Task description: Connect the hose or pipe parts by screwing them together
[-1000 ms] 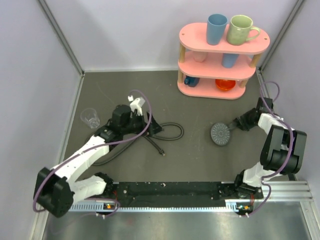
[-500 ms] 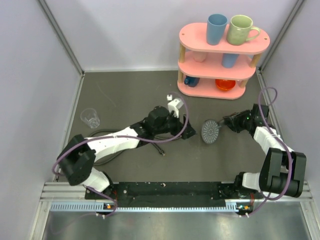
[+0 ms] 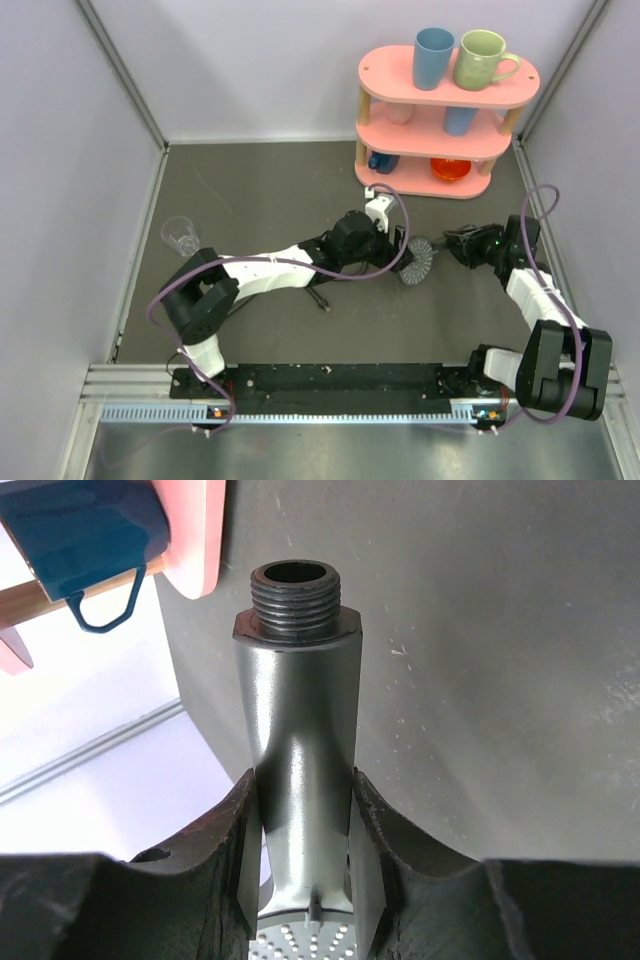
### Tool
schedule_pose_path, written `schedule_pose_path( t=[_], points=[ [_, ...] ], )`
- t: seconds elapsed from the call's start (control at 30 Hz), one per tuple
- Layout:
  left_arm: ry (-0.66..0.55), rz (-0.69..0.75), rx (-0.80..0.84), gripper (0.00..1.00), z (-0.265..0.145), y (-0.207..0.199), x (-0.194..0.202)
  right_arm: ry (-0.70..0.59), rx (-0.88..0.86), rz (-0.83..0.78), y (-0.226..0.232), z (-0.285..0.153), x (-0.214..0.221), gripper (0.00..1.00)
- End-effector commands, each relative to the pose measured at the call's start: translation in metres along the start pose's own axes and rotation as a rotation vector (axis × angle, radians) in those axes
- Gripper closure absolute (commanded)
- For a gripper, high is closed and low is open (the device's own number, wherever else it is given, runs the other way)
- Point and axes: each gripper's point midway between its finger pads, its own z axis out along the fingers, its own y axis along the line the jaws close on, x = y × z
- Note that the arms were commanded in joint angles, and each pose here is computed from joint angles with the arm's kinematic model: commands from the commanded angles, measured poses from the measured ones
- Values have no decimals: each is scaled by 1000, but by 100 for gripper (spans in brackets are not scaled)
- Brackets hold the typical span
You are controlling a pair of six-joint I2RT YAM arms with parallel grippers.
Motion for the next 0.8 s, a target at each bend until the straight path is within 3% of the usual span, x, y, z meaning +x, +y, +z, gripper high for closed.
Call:
schedule_pose_path(
  t=[0.0, 0.07, 0.17, 0.2, 0.27, 0.33, 0.43, 0.53, 0.67, 0.77],
  points=[
    [-85, 52, 8, 32, 4, -8, -25, 28, -119, 21, 30, -8, 6, 100],
    [-87, 49, 23, 35, 6, -12, -26, 30, -155, 20, 36, -10, 6, 100],
    [-82, 39, 53, 58, 9, -17, -25, 38, -202, -9, 43, -11, 8, 100],
    [-68, 33, 68, 78, 9, -19, -23, 46, -216, -31, 45, -11, 9, 100],
    [-47, 12, 73, 98, 8, -21, -21, 85, -252, -143, 50, -13, 15, 80],
    [-30, 2, 98, 100, -2, -25, -22, 106, -264, -234, 54, -17, 19, 60],
    [-25, -35, 109, 100, -24, -10, -35, 89, -301, -527, 57, -26, 20, 47],
    [23, -60, 106, 100, -51, 6, -43, 61, -285, -709, 64, -40, 16, 38],
    [83, -51, 99, 100, -90, 23, -48, 27, -306, -873, 94, -58, 14, 34],
    [167, -20, 46, 100, -117, 36, -42, -12, -355, -1081, 120, -64, 35, 29]
  ],
)
